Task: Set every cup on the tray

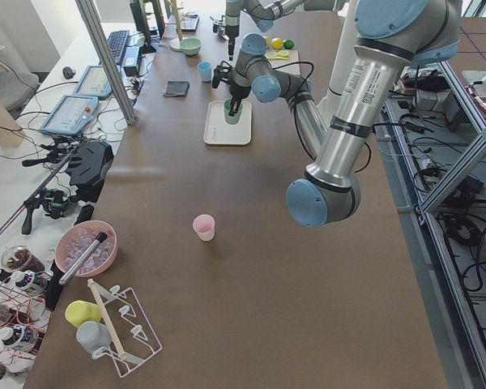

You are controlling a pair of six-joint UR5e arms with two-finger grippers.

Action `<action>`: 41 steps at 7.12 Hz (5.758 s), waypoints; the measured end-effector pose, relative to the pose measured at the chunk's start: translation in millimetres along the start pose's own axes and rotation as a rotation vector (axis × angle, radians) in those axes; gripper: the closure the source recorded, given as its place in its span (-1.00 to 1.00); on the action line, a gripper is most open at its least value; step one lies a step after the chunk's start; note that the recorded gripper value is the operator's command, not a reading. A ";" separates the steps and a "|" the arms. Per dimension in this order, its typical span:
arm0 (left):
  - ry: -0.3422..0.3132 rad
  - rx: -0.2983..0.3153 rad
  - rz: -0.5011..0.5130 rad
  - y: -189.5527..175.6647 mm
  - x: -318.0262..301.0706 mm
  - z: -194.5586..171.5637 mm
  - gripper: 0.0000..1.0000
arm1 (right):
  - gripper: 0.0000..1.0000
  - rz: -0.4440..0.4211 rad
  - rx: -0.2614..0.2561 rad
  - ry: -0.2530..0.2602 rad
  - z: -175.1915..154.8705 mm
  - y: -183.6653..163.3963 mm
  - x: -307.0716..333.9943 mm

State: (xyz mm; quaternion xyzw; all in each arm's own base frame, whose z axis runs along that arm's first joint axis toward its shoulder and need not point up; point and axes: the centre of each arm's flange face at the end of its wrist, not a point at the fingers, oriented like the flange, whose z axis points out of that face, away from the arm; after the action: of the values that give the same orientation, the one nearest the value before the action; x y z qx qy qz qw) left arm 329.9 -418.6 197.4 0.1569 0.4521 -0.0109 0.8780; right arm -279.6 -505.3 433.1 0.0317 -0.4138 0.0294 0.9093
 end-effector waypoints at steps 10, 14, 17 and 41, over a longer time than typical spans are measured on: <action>-0.083 -0.076 0.016 70.1 95.5 81.3 1.00 | 0.45 0.040 -0.019 0.050 45.4 5.1 -25.9; -0.085 -0.084 -0.014 3.2 77.3 110.5 1.00 | 0.84 0.036 -0.015 0.045 42.6 5.5 -28.8; -0.098 -0.090 -0.016 -4.7 71.3 148.4 1.00 | 1.00 0.029 -0.014 0.035 38.6 7.4 -33.0; -0.154 -0.191 0.330 -125.5 -442.2 82.8 -0.97 | -1.00 0.169 -0.008 0.041 62.3 65.6 -303.6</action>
State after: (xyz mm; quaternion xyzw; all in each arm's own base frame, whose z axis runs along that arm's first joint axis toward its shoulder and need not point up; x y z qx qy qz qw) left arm 113.9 -615.9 561.5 0.1434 0.3510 0.1641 0.9107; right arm -530.7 -453.4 247.0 -0.0076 -0.3962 0.1050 0.9121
